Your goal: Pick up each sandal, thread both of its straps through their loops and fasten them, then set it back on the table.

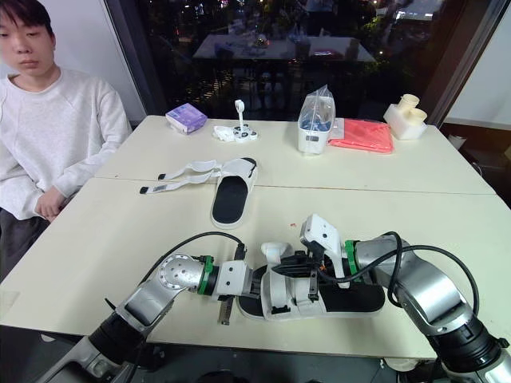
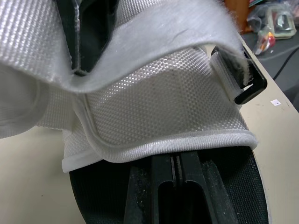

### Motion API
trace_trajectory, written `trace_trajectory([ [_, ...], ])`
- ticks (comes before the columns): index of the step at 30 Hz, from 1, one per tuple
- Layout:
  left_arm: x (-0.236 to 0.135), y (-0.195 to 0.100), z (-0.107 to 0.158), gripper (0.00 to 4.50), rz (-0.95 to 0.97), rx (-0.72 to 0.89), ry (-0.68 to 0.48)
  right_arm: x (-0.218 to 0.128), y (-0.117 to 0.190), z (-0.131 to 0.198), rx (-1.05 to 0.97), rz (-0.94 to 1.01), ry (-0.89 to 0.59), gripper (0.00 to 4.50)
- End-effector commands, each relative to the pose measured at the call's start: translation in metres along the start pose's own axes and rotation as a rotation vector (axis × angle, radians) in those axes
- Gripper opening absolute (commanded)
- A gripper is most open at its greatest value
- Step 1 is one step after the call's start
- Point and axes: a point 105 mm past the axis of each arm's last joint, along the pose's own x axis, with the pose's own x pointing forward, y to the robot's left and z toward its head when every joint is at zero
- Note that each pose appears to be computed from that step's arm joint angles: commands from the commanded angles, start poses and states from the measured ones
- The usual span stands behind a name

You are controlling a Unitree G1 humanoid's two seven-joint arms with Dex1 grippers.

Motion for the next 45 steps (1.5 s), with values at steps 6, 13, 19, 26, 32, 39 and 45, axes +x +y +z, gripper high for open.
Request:
trace_trajectory([
  [6,0.007,-0.027,-0.04,0.0,-0.077,-0.1,0.135,0.0,-0.004,0.01,-0.116,-0.047,-0.027,0.06],
  [13,0.007,-0.028,-0.039,0.0,-0.079,-0.098,0.133,-0.004,0.006,0.013,-0.193,0.004,-0.016,0.06],
  [19,0.007,-0.028,-0.04,0.0,-0.075,-0.104,0.131,0.0,0.013,0.01,-0.307,0.016,0.003,0.06],
  [26,0.007,-0.028,-0.042,0.0,-0.068,-0.11,0.133,0.005,0.005,0.01,-0.439,-0.035,0.008,0.06],
  [32,0.007,-0.029,-0.044,0.0,-0.066,-0.11,0.136,0.001,0.004,0.009,-0.349,-0.025,-0.003,0.06],
  [39,0.008,-0.03,-0.045,0.0,-0.067,-0.109,0.137,-0.004,0.009,0.008,-0.155,0.021,0.002,1.93],
  [45,0.008,-0.029,-0.045,0.0,-0.071,-0.105,0.136,-0.006,0.016,0.013,0.127,0.101,-0.028,3.91],
])
